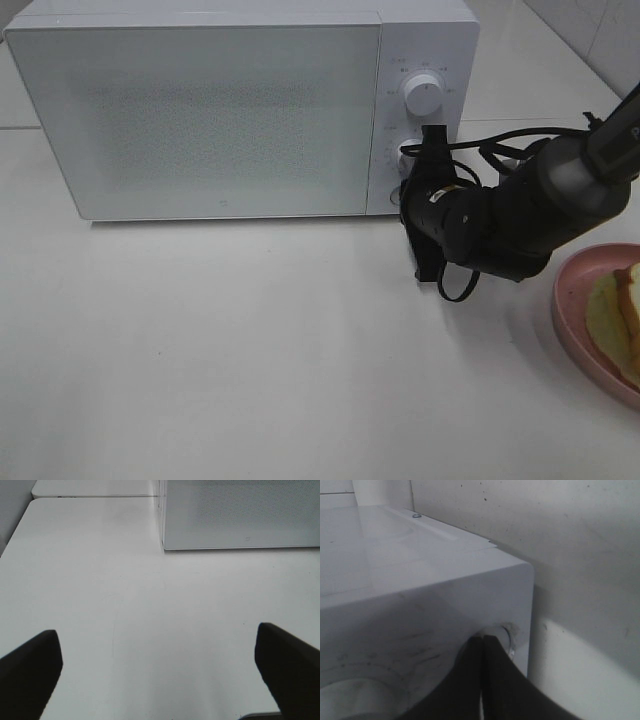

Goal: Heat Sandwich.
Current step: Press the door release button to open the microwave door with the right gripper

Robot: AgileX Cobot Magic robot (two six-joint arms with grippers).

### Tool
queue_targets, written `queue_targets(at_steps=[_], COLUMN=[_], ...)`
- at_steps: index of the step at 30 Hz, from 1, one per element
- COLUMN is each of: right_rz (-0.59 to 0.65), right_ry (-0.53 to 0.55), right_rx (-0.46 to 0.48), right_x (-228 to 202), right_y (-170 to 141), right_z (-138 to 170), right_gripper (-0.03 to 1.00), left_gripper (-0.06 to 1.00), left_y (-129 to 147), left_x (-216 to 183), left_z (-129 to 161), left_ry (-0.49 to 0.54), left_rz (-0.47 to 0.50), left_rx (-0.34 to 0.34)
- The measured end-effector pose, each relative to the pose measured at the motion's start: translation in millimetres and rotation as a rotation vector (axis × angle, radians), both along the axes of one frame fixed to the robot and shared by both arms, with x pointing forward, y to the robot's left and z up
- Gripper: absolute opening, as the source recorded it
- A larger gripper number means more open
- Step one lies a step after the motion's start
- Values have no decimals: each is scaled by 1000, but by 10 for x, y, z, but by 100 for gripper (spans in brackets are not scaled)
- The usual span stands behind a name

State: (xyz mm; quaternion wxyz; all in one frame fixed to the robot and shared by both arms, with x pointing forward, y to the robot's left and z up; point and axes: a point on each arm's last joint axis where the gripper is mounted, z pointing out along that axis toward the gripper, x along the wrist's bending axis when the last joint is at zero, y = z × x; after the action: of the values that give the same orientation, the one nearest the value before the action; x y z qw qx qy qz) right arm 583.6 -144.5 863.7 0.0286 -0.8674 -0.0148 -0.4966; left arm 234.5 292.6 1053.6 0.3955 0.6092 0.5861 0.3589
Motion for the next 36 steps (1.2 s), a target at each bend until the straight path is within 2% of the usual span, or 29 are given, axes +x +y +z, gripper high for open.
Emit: queue_targets(at_steps=[10, 19, 36], right_rz=[-4, -27, -30], right_ry=[-6, -85, -68], right_rx=[15, -15, -6], right_x=[58, 108, 124], right_y=[38, 80, 109], right_z=[21, -102, -130], right_gripper=[1, 1, 1], left_gripper=[99, 99, 99], left_y=[0, 0, 0], left_x=[0, 0, 0], left_z=[0, 0, 0], left_ry=[0, 0, 0], left_rz=[0, 0, 0], left_rx=[0, 0, 0])
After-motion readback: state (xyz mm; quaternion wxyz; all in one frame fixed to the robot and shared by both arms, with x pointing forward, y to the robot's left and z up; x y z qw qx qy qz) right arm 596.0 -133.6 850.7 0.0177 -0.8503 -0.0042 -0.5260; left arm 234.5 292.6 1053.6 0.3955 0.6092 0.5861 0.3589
